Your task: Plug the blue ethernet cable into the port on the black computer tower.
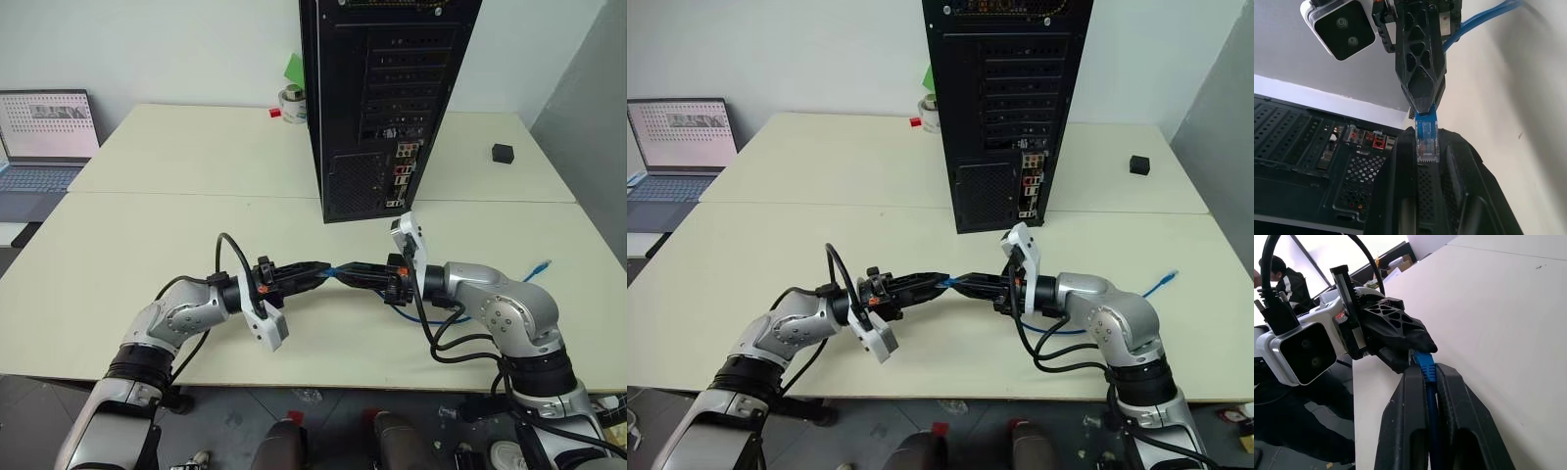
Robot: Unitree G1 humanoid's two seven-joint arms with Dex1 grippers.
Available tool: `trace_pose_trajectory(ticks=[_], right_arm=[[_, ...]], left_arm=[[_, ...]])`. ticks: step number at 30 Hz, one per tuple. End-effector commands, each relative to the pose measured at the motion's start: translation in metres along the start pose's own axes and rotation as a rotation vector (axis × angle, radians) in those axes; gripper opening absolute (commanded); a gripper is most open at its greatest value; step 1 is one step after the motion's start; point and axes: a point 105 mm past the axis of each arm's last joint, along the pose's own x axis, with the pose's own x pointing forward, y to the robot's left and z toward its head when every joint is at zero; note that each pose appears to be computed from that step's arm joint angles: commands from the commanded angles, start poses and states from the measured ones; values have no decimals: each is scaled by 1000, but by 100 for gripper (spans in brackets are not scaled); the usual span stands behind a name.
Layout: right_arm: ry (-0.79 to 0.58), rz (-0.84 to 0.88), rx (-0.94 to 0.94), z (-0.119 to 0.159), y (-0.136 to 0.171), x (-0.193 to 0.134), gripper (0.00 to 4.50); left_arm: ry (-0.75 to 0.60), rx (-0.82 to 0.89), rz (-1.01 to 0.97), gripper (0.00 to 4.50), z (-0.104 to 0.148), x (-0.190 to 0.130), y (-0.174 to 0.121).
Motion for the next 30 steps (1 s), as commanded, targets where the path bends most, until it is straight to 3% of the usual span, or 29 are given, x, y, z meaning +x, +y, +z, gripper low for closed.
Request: trace_pose_trajectory(ticks=[1, 7, 13, 22, 30], right_arm=[[-28, 31, -49, 14, 7, 1, 0], [-46, -13, -83, 20, 2, -7, 0], [-174, -277, -191, 51, -28, -40, 0], [-296, -802, -438, 91, -79, -54, 0], [-333, -1018, -450, 92, -101, -47, 0]], left_arm=[[11, -65, 11, 142, 1, 1, 4], [115, -301, 111, 272, -17, 1, 15], [203, -672, 238, 396, -34, 8, 28], [300, -975, 475, 396, -50, 38, 70], [364, -1029, 600, 396, -55, 46, 82]])
